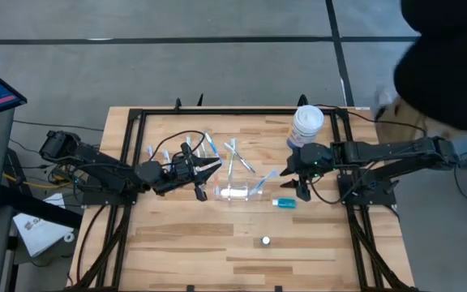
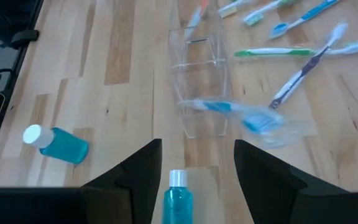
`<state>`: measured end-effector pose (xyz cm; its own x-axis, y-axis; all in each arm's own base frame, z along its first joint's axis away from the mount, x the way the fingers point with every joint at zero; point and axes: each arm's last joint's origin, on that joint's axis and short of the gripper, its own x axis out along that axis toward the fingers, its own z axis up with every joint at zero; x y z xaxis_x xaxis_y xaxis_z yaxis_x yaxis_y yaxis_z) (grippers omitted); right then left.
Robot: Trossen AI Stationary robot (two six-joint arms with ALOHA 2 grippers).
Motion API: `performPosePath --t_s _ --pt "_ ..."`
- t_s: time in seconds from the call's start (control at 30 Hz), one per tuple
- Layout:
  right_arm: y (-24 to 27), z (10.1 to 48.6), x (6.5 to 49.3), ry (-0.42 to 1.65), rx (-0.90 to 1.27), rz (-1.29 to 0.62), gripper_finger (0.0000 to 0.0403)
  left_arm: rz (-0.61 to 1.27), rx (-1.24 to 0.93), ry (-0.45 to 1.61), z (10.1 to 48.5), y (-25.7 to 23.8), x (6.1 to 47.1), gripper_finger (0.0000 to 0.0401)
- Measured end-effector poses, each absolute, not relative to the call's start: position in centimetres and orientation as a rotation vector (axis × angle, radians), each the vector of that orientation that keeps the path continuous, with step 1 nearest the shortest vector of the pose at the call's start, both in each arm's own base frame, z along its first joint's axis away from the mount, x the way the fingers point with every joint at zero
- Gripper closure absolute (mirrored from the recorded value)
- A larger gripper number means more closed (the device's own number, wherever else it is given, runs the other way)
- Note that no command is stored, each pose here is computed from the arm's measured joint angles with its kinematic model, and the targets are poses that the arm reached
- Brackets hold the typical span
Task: Pick & Place toothbrushing station
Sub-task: Put the top mouthwash into the transparent organizer
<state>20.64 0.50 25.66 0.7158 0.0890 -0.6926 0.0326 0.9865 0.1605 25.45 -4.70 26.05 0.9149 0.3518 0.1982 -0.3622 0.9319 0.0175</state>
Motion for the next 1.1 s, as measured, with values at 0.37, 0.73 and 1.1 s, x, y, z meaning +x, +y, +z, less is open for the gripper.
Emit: performPosePath --t_s 0.37,0.73,1.1 --pt "2.1 25.3 20.7 0.811 0.179 0.081 0.0212 0.368 0.056 -0.190 26.0 -4.7 25.5 0.0325" --pt "4.3 21.9 22.6 0.979 0.119 0.073 0.0212 0.367 0.056 -0.190 26.0 -4.7 25.5 0.0325" --pt "5.4 19.4 23.7 1.080 0.105 0.002 0.0212 0.368 0.057 -0.189 26.0 -4.7 25.5 0.0325"
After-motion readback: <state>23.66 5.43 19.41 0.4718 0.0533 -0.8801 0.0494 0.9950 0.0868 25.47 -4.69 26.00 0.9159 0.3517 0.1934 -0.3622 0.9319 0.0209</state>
